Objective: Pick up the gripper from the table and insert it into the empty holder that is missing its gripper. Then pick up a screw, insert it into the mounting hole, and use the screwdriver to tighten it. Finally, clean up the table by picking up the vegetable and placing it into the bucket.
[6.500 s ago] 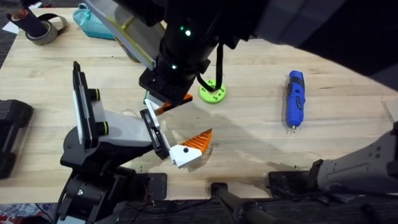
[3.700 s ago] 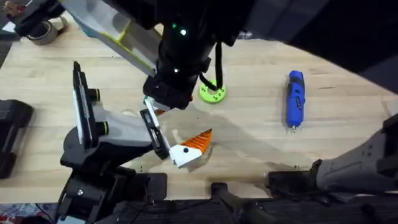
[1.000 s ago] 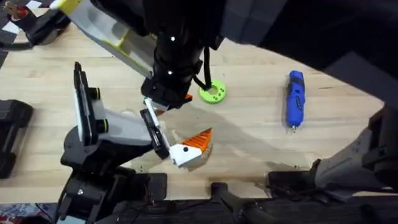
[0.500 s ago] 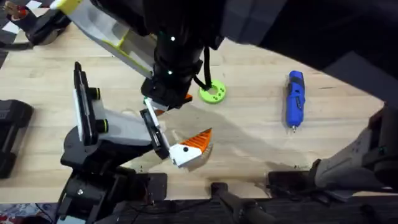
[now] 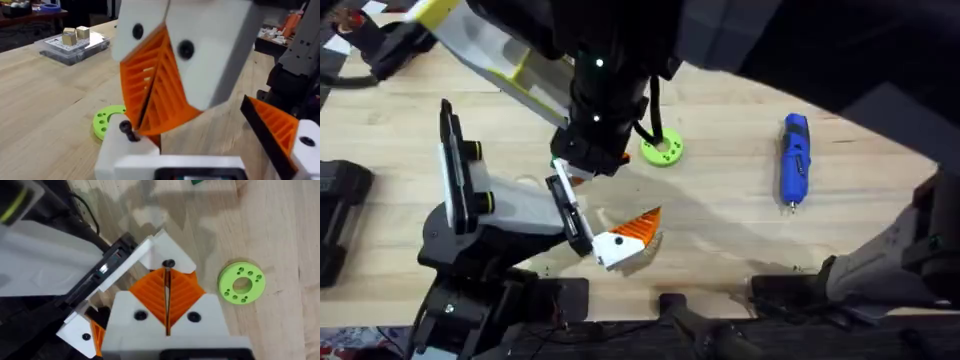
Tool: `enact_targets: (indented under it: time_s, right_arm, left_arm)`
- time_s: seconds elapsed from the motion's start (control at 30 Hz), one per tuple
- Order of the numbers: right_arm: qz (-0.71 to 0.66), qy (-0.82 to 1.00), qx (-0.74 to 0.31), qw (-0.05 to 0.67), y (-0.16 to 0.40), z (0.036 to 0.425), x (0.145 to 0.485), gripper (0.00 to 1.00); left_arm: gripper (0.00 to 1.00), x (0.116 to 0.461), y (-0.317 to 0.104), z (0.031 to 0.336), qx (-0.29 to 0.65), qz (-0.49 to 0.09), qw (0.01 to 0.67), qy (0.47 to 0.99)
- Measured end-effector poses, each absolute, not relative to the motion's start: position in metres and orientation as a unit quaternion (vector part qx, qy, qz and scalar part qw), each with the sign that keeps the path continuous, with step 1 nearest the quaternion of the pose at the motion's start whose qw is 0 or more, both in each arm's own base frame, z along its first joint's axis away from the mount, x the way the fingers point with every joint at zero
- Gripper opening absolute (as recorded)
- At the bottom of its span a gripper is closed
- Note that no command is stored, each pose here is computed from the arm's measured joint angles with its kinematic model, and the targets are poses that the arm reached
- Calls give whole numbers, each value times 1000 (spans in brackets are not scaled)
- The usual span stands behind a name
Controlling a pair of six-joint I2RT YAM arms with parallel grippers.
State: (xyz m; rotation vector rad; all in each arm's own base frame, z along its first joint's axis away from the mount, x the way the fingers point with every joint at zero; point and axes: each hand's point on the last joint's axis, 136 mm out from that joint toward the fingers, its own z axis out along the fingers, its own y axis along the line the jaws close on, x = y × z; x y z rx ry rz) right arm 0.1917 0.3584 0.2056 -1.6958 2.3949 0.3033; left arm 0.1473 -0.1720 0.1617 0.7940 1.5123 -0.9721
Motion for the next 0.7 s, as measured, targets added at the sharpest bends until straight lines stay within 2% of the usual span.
enact_targets:
  time_s: [0.7]
  right_arm:
    - [106, 800, -581, 107, 363, 207, 195, 6]
  left_arm:
    - [986, 147, -172, 162, 336, -411, 555, 640]
